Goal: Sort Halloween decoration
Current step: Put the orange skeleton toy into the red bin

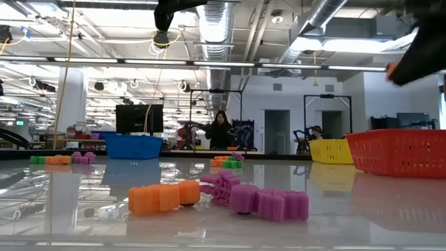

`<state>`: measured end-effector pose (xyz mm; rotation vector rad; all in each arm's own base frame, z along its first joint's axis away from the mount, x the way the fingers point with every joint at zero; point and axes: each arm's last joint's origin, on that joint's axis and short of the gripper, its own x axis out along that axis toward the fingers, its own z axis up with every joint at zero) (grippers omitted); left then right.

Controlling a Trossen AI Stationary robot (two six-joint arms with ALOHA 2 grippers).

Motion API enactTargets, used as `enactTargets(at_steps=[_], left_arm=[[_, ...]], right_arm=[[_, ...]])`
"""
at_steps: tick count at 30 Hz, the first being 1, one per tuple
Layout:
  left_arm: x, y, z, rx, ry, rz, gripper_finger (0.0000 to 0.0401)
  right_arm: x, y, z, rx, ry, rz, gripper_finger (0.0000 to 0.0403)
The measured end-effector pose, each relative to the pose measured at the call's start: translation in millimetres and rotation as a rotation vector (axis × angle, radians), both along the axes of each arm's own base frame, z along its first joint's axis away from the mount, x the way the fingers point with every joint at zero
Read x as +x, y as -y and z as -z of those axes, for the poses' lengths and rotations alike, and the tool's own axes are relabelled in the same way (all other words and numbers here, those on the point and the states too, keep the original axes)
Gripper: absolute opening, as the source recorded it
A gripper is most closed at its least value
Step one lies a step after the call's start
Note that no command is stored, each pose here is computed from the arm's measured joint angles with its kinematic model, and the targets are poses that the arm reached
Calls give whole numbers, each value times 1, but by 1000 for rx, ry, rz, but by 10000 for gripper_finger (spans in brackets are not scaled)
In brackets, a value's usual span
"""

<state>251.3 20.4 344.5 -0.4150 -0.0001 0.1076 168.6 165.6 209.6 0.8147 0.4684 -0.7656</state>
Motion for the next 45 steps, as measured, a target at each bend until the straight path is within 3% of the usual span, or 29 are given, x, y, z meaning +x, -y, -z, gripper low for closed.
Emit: enactTargets(at_steps=[5, 11, 16, 21, 25, 31, 35, 39, 42, 45], left_arm=[[0, 0, 0, -3, 0, 4, 206], [0, 0, 0, -8, 1, 3, 206], [0, 0, 0, -8, -2, -6, 206], [-1, -1, 9, -34, -94, -32, 206], [1, -8, 35, -97, -311, -88, 206], [28, -10, 80, -109, -539, -19, 206], [63, -15, 125, -170, -591, 35, 206], [81, -19, 169, -149, -696, -54, 206], [86, -20, 187, -99, -741, -128, 206], [92, -13, 196, -60, -730, -111, 206]], right_arm=[[-21, 34, 17, 105, -119, 30, 26], [-36, 60, 31, 179, -353, -40, 27], [-37, 71, 33, 174, -393, -71, 66], [-36, 73, 27, 192, -347, -100, 120], [-36, 74, 19, 219, -268, -109, 169], [-40, 78, 9, 256, -202, -114, 225], [-43, 80, -3, 223, -61, -125, 233], [-51, 85, -15, 204, 69, -120, 227], [-58, 87, -23, 224, 118, -151, 223], [-65, 90, -29, 244, 158, -195, 222]])
